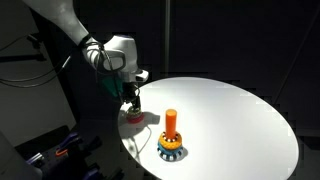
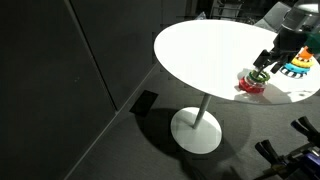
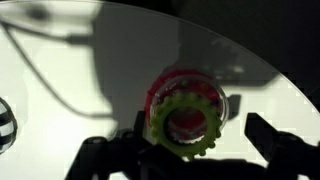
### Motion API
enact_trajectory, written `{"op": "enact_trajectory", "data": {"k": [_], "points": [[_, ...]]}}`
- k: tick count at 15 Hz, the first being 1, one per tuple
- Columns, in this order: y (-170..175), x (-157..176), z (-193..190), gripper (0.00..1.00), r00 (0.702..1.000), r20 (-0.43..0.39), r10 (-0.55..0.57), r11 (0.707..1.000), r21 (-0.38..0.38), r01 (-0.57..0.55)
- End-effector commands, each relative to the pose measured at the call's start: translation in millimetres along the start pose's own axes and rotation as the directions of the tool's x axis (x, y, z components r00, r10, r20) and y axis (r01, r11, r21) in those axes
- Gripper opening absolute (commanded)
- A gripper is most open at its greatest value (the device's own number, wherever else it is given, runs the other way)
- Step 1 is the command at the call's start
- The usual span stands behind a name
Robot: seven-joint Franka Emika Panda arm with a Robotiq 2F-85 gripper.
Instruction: Put the green ring on the orange stand
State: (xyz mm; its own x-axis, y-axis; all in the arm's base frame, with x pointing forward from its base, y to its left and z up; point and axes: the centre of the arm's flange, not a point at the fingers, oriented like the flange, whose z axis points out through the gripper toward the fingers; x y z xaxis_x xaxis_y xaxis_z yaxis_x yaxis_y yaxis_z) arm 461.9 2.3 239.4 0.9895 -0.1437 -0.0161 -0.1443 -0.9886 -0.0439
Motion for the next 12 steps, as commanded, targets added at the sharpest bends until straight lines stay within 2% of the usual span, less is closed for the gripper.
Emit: {"op": "enact_trajectory", "data": {"k": [1,12], "points": [[-3.0,4.0,-0.5,1.00,1.000,-0.011,0.008,1.000,-0.003,-0.008],[0.7,-5.0,-0.8,1.00,1.000,-0.001,0.014,1.000,-0.003,-0.014]]}}
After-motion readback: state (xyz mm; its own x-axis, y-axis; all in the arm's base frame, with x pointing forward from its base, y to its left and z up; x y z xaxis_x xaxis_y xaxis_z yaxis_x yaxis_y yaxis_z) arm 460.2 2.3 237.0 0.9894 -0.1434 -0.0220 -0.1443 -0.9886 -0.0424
